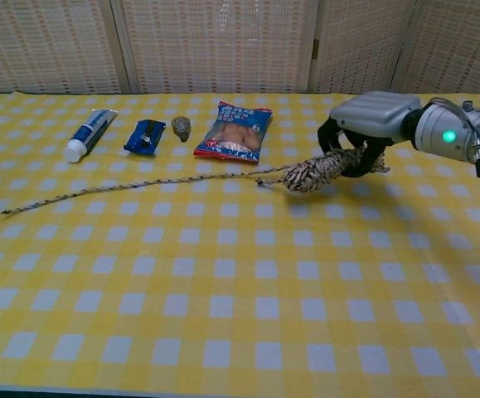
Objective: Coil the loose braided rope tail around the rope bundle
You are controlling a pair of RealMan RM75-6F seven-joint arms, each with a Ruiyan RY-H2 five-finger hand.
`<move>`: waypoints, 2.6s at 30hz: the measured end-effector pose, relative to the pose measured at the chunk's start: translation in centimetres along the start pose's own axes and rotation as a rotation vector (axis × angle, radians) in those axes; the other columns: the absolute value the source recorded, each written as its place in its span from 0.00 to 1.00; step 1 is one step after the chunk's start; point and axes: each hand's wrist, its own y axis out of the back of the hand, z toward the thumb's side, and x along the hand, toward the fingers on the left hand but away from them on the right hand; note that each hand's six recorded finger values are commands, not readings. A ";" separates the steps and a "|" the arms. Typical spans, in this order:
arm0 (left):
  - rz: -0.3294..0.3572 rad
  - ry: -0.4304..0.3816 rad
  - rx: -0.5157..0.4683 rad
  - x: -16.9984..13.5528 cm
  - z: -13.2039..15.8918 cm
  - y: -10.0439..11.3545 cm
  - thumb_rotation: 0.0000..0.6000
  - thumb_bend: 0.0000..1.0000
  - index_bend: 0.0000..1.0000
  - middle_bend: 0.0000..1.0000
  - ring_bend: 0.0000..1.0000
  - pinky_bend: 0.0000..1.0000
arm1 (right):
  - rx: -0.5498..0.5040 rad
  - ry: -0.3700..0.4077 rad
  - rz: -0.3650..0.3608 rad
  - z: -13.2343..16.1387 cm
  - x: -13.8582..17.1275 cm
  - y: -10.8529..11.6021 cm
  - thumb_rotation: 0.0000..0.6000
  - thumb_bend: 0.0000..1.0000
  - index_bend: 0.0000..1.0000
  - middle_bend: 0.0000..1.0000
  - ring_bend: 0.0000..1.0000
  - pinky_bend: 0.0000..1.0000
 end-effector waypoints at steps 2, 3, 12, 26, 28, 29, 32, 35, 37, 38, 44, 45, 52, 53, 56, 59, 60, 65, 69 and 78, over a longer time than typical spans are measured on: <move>-0.006 -0.030 -0.016 1.3 0.7 -0.1 1.00 0.19 0.25 0.15 0.16 0.01 | -0.026 -0.008 -0.009 -0.4 0.7 0.2 1.00 0.45 0.70 0.56 0.63 0.47; -0.012 -0.048 -0.028 2.1 1.3 -0.2 1.00 0.19 0.27 0.16 0.16 0.01 | -0.038 -0.011 -0.013 -0.5 1.0 0.3 1.00 0.45 0.70 0.56 0.63 0.47; -0.109 -0.060 -0.091 8.0 3.8 -2.9 1.00 0.28 0.41 0.19 0.19 0.05 | -0.113 -0.025 -0.017 -1.1 2.6 0.8 1.00 0.45 0.70 0.57 0.62 0.47; -0.185 0.153 -0.067 12.4 3.3 -8.0 1.00 0.34 0.41 0.19 0.18 0.04 | -0.124 -0.012 0.013 -0.5 2.4 0.4 1.00 0.45 0.71 0.57 0.63 0.47; -0.198 0.170 -0.077 12.5 3.3 -8.4 1.00 0.34 0.41 0.19 0.18 0.04 | -0.123 -0.010 0.014 -0.4 2.3 0.4 1.00 0.45 0.71 0.57 0.63 0.47; -0.204 0.176 -0.079 12.6 3.3 -8.6 1.00 0.34 0.41 0.19 0.18 0.04 | -0.123 -0.009 0.014 -0.3 2.3 0.4 1.00 0.45 0.71 0.57 0.63 0.47; -0.222 0.184 -0.076 12.7 3.5 -9.2 1.00 0.34 0.41 0.19 0.17 0.02 | -0.126 -0.008 0.015 -0.3 2.2 0.4 1.00 0.45 0.71 0.57 0.63 0.47; -0.233 0.193 -0.080 12.8 3.6 -9.6 1.00 0.34 0.41 0.19 0.17 0.01 | -0.128 -0.006 0.016 -0.2 2.1 0.4 1.00 0.45 0.71 0.57 0.63 0.47; -0.237 0.205 -0.079 12.9 3.5 -10.0 1.00 0.34 0.41 0.19 0.17 0.00 | -0.127 -0.004 0.017 -0.2 2.1 0.4 1.00 0.45 0.71 0.57 0.63 0.47; -0.239 0.211 -0.079 12.9 3.5 -10.1 1.00 0.34 0.42 0.19 0.17 0.00 | -0.125 -0.002 0.018 -0.1 2.1 0.4 1.00 0.45 0.71 0.57 0.63 0.47; -0.243 0.251 -0.082 13.4 3.2 -10.9 1.00 0.36 0.43 0.19 0.17 0.00 | -0.120 -0.001 0.025 -0.1 2.1 0.2 1.00 0.46 0.71 0.57 0.63 0.47; -0.242 0.258 -0.082 13.5 3.1 -11.0 1.00 0.36 0.43 0.19 0.17 0.00 | -0.121 -0.001 0.025 -0.1 2.1 0.2 1.00 0.46 0.71 0.57 0.63 0.47; -0.249 0.284 -0.091 14.1 2.9 -11.6 1.00 0.38 0.45 0.19 0.17 0.00 | -0.124 -0.001 0.025 0.0 2.0 0.2 1.00 0.46 0.72 0.57 0.63 0.47; -0.251 0.286 -0.091 14.2 2.9 -11.7 1.00 0.38 0.46 0.19 0.17 0.00 | -0.124 -0.001 0.027 0.0 2.0 0.2 1.00 0.46 0.72 0.57 0.63 0.47; -0.253 0.290 -0.087 14.3 2.8 -12.0 1.00 0.38 0.46 0.19 0.17 0.00 | -0.122 -0.001 0.030 0.0 2.0 0.1 1.00 0.46 0.72 0.57 0.63 0.47; -0.253 0.297 -0.087 14.4 2.7 -12.2 1.00 0.39 0.48 0.19 0.17 0.00 | -0.123 -0.002 0.031 0.0 1.9 0.0 1.00 0.47 0.72 0.57 0.63 0.47; -0.252 0.299 -0.087 14.4 2.7 -12.3 1.00 0.39 0.49 0.19 0.18 0.00 | -0.123 -0.003 0.031 0.0 1.9 0.0 1.00 0.47 0.72 0.57 0.63 0.47; -0.256 0.309 -0.087 14.5 2.4 -12.6 1.00 0.41 0.50 0.19 0.18 0.00 | -0.126 -0.004 0.033 0.0 1.9 -0.1 1.00 0.47 0.72 0.57 0.63 0.47; -0.257 0.317 -0.090 14.6 2.2 -12.9 1.00 0.43 0.51 0.20 0.18 0.00 | -0.125 -0.004 0.035 0.0 1.9 -0.2 1.00 0.47 0.72 0.57 0.63 0.47; -0.251 0.324 -0.094 14.6 2.1 -13.2 1.00 0.44 0.54 0.21 0.20 0.00 | -0.125 -0.006 0.043 -0.1 1.8 -0.5 1.00 0.47 0.72 0.57 0.63 0.47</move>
